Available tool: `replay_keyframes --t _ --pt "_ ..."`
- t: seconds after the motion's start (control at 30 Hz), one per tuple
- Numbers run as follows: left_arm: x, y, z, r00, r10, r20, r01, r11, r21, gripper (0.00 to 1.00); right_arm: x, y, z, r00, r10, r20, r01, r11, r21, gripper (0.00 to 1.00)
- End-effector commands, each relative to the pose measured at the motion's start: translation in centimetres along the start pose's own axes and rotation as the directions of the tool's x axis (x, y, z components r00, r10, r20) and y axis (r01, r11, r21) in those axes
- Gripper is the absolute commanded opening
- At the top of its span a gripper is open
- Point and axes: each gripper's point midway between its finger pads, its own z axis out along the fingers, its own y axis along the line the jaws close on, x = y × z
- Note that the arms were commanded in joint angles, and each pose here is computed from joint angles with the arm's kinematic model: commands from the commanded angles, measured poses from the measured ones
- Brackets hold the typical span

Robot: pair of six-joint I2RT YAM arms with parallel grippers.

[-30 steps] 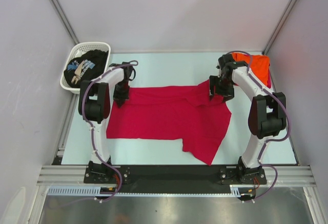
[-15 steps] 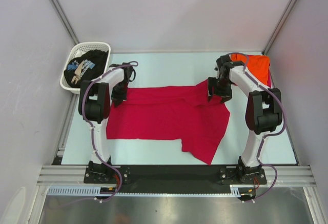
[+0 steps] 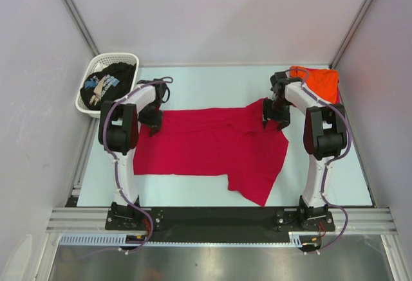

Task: Fold and stack the t-shirts
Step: Fold the flattened tshirt in 1/3 of the way

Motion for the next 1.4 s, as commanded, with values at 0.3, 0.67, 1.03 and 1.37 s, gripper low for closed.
replay_keyframes --t 0.3,0.67,1.03,1.37 --pt "-0.7 1.6 -3.8 0.993 -0.051 0.106 0.050 0.999 0.012 0.92 -3.0 -0.2 2.9 0.997 0.038 0.069 -0.040 0.999 0.028 0.54" --pt "-0.8 1.7 -4.2 0.991 -0.055 0.120 0.053 0.998 0.018 0.92 -4.7 0.7 2.4 0.993 0.052 0.107 -0.054 0.998 0.012 0.04" --pt "-1.9 1.5 -5.2 0.987 -0.061 0.148 0.054 0.997 0.052 0.94 -3.4 -0.7 0.8 0.997 0.037 0.070 -0.045 0.992 0.117 0.06" --pt "-1.9 1.7 -6.7 0.978 -0.072 0.198 0.054 0.994 0.093 1.00 -5.4 -0.5 -3.3 0.988 -0.029 0.153 -0.001 0.981 0.195 0.67"
